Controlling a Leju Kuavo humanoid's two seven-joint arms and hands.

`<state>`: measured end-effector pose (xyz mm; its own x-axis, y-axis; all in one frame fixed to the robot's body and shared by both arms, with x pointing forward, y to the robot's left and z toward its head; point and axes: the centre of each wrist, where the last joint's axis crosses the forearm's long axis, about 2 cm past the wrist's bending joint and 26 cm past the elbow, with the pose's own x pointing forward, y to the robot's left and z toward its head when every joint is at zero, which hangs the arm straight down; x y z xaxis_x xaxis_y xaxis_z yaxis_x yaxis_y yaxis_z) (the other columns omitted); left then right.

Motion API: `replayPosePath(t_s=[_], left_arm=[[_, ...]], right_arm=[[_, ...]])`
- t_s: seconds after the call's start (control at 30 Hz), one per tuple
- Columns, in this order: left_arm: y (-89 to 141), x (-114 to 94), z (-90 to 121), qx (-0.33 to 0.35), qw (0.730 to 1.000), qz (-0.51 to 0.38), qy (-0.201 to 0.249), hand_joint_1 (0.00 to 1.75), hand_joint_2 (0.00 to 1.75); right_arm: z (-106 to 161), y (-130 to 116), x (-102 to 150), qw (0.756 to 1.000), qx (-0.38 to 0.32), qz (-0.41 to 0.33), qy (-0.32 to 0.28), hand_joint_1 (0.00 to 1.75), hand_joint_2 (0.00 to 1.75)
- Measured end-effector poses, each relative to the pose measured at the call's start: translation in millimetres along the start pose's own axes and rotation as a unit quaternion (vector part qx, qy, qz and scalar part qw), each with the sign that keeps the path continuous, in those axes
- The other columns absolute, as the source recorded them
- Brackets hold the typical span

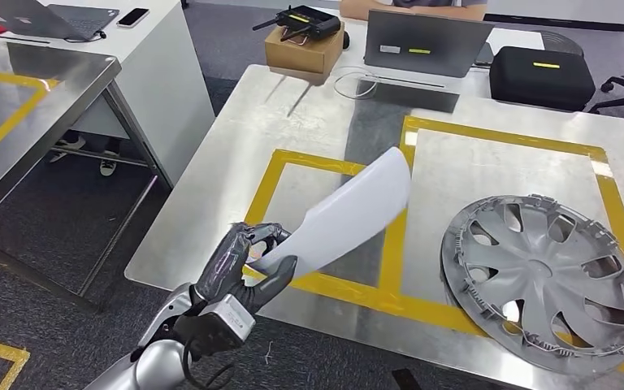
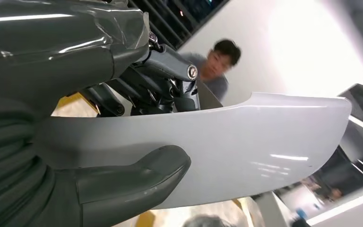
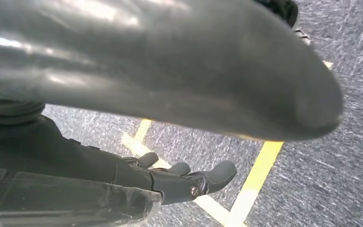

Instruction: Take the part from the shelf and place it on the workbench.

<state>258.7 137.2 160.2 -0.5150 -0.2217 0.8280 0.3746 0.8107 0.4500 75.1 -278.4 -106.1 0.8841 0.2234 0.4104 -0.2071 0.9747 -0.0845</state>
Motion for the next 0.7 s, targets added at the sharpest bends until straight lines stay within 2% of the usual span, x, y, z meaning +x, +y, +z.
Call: replayPosePath(t_s=[0.17, 0.37, 0.7], left_arm=[[-1, -14, -7, 0.048, 0.997, -0.061, 0.020, 1.75, 1.75], [-5, -32, -5, 0.058, 0.991, -0.113, 0.050, 1.75, 1.75], [-7, -35, -13, 0.059, 0.990, -0.119, 0.054, 1.75, 1.75]], right_arm=[[0, 2, 1, 1.000, 0.006, 0.009, -0.002, 0.00, 0.00], [0, 3, 2, 1.000, 0.014, 0.015, -0.001, 0.00, 0.00], [-1, 4, 4, 1.000, 0.015, 0.016, -0.003, 0.00, 0.00]])
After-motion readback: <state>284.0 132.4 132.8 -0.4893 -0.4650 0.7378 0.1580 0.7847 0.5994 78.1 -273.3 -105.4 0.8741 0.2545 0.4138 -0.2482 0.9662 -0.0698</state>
